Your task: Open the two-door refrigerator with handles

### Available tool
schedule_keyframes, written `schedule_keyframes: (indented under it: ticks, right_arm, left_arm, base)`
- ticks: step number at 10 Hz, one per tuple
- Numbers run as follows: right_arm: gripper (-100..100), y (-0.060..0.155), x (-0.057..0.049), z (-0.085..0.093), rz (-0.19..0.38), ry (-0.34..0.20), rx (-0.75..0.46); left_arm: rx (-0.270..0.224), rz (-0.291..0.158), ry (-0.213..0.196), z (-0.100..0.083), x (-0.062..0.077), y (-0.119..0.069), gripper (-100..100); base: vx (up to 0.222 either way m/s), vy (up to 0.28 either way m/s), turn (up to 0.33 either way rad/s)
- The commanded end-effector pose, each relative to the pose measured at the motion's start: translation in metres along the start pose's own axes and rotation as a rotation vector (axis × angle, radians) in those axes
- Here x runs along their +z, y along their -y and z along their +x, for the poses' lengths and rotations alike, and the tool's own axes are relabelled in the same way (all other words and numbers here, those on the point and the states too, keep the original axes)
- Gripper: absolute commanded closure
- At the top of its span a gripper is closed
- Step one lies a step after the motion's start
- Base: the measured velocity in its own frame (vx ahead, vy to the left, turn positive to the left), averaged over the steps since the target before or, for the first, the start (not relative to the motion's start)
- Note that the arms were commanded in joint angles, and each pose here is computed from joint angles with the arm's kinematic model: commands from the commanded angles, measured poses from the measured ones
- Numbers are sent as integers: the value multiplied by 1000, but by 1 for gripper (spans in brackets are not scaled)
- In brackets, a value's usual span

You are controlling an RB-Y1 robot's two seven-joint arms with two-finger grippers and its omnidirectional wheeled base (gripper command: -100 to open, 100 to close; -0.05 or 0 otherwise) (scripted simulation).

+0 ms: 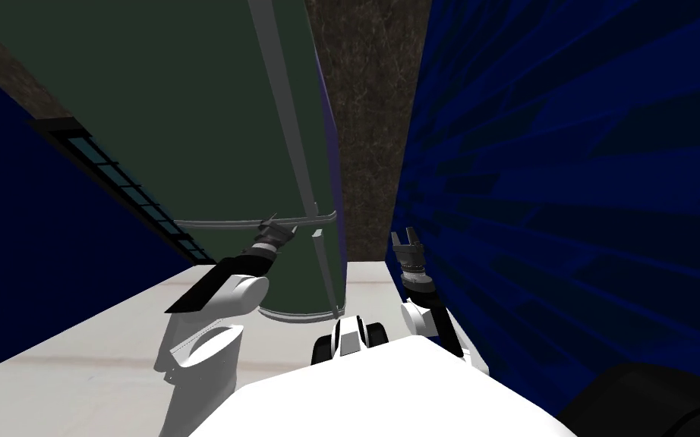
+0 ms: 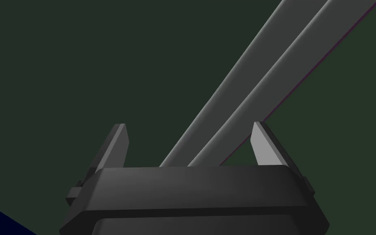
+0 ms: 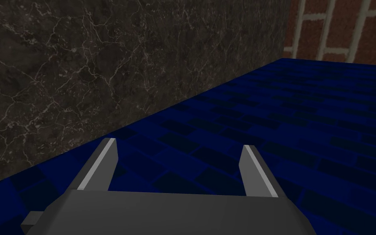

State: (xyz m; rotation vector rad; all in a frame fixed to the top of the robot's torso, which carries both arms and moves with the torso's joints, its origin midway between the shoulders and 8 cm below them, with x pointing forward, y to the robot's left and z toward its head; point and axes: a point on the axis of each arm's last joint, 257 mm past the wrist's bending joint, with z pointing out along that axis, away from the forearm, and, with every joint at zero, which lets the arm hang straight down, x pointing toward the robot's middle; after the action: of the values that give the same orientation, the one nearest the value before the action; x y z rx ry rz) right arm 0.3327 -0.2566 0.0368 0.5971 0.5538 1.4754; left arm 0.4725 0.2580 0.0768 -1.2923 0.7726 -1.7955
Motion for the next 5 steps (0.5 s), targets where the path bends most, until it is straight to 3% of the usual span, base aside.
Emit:
schedule_keyframes:
  ticks: [1, 2, 3, 4, 5]
  right_arm:
    - [0, 0, 0, 0, 0, 0, 0]
    - [0, 0, 0, 0, 0, 0, 0]
    - [0, 0, 0, 0, 0, 0, 0]
    - [0, 0, 0, 0, 0, 0, 0]
    - [0, 0, 0, 0, 0, 0, 0]
  left_arm:
    - [-54, -43, 20, -1, 4, -7, -100]
    - [-54, -50, 25, -2, 4, -9, -100]
    - [-98, -62, 30, 0, 8, -8, -100]
    - [-98, -80, 41, -3, 8, -13, -100]
    - [-142, -89, 45, -1, 11, -12, -100]
  base:
    - [17, -71, 52]
    - [9, -32, -3]
    - [4, -49, 97]
    - [4, -50, 63]
    - [2, -77, 116]
